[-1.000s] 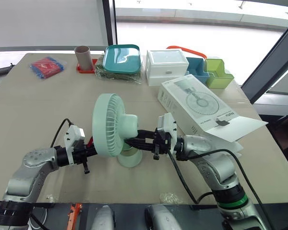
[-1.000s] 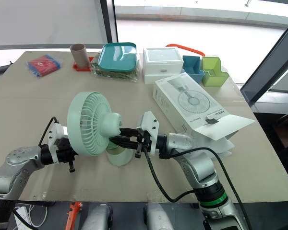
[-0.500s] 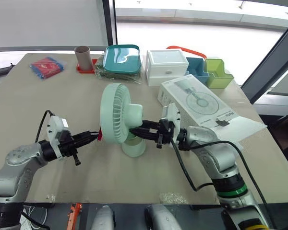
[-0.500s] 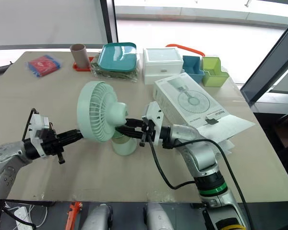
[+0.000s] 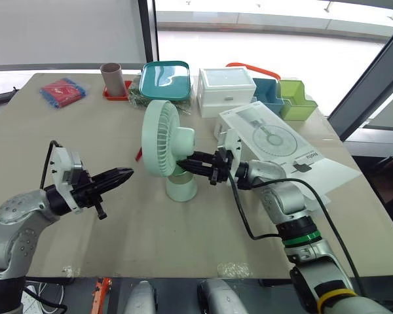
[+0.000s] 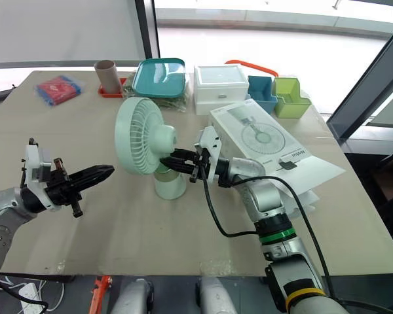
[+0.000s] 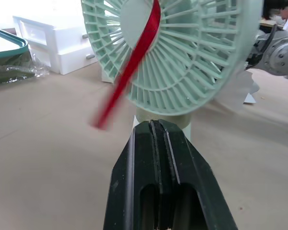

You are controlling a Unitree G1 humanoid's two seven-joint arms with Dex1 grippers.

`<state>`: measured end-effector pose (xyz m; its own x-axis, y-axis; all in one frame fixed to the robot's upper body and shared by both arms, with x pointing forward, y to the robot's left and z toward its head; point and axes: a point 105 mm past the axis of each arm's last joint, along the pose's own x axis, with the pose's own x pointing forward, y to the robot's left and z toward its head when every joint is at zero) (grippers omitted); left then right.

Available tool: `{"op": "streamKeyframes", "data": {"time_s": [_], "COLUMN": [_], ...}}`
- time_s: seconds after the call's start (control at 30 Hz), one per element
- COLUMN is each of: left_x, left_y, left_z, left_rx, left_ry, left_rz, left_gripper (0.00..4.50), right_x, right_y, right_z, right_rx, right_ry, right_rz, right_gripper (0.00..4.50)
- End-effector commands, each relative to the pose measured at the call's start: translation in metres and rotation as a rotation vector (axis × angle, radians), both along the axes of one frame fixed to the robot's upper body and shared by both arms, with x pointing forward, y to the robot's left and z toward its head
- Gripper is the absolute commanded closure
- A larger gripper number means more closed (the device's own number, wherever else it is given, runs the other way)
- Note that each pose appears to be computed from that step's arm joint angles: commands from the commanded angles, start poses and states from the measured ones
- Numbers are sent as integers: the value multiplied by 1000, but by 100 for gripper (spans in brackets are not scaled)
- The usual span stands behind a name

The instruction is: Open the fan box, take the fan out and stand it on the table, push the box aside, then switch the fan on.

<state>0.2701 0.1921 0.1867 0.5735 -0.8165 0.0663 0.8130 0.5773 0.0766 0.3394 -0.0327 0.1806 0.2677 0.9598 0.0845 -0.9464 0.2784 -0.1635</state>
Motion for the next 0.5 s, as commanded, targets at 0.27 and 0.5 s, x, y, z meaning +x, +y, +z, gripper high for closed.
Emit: {"op": "streamKeyframes", "data": {"time_s": [0.27,0.5], "left_x": [-6,-4], "left_y": [0,-2], "left_z": [8,6], "left_rx": [8,12], "left_ry": [-22,-14], "left_rz": [-3,-12], "left_gripper": [450,450], "right_x": [5,-3], "right_y": [-4,-10], "right_z": [-5,-9], "right_rx": [-7,-31], "right_ry": [-14,-22], "right_rz": [-1,16], "right_gripper": [156,6]}}
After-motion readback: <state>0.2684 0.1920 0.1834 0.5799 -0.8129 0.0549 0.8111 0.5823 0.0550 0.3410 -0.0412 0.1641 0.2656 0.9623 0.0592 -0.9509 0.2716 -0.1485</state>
